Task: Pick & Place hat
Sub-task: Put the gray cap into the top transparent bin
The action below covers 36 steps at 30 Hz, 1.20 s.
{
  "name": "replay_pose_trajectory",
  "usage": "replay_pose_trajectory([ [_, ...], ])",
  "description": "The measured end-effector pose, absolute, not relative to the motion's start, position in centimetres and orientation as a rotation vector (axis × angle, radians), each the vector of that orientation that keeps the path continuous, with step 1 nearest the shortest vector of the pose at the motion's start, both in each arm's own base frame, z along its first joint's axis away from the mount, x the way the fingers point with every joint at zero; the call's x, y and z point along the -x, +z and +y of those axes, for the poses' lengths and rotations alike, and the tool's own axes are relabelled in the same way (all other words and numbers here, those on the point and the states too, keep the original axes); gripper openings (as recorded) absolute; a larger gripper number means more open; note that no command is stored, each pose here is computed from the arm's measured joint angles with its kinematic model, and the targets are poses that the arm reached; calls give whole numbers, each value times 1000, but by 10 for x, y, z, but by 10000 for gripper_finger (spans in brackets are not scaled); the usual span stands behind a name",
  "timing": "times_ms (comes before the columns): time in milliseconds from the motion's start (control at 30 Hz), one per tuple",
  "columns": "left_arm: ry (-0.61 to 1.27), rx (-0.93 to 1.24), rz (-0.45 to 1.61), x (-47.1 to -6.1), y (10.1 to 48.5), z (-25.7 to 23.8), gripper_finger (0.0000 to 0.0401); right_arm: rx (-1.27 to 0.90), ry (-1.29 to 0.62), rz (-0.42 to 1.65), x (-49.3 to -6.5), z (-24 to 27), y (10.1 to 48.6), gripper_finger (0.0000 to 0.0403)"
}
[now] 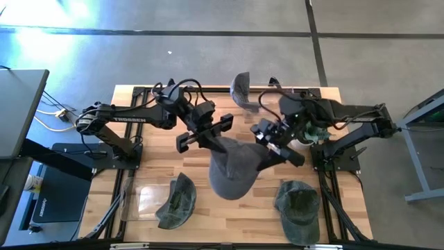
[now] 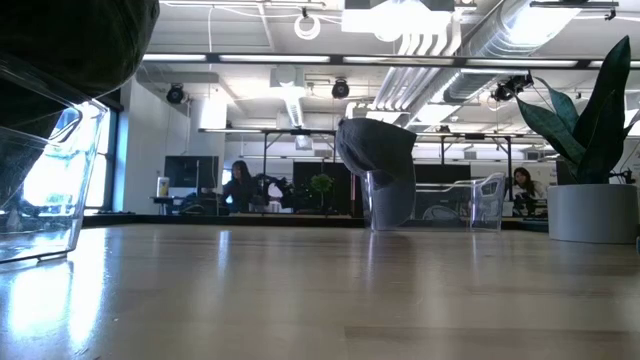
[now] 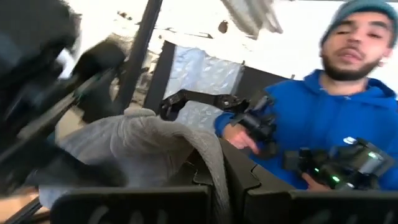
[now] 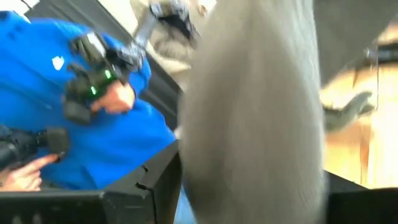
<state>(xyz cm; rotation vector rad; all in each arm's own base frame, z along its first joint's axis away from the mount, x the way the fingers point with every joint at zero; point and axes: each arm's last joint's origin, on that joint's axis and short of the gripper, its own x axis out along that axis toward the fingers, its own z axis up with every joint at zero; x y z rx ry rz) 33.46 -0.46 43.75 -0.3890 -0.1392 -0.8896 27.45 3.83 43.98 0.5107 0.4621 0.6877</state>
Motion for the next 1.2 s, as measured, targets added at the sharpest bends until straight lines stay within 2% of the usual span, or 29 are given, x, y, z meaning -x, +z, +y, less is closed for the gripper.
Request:
replay_pose_trajectory([
  [200, -724, 416, -65, -342, 424, -2, 1, -525, 726, 352, -277, 40, 452, 187],
  [300, -679, 419, -61, -344, 423, -1, 1, -542, 712, 344, -277, 41, 453, 173],
  [400, -678, 418, -62, -344, 423, -1, 1, -550, 654, 360, -278, 40, 450, 139],
  [600, -703, 443, -46, -343, 423, -1, 1, -515, 595, 367, -278, 38, 447, 32],
  [667, -715, 447, -58, -343, 424, -1, 5, -485, 605, 355, -278, 40, 447, 9],
  [767, -758, 420, -84, -341, 427, -2, 34, -471, 629, 349, -278, 42, 448, 18],
  [967, -682, 406, 12, -342, 416, 28, 133, -474, 674, 419, -273, 43, 443, 7],
  [1067, -598, 473, 109, -339, 406, 48, 166, -477, 592, 451, -266, 40, 442, 5],
  [1200, -490, 540, 208, -325, 403, 68, 177, -480, 382, 471, -252, 28, 443, 4],
])
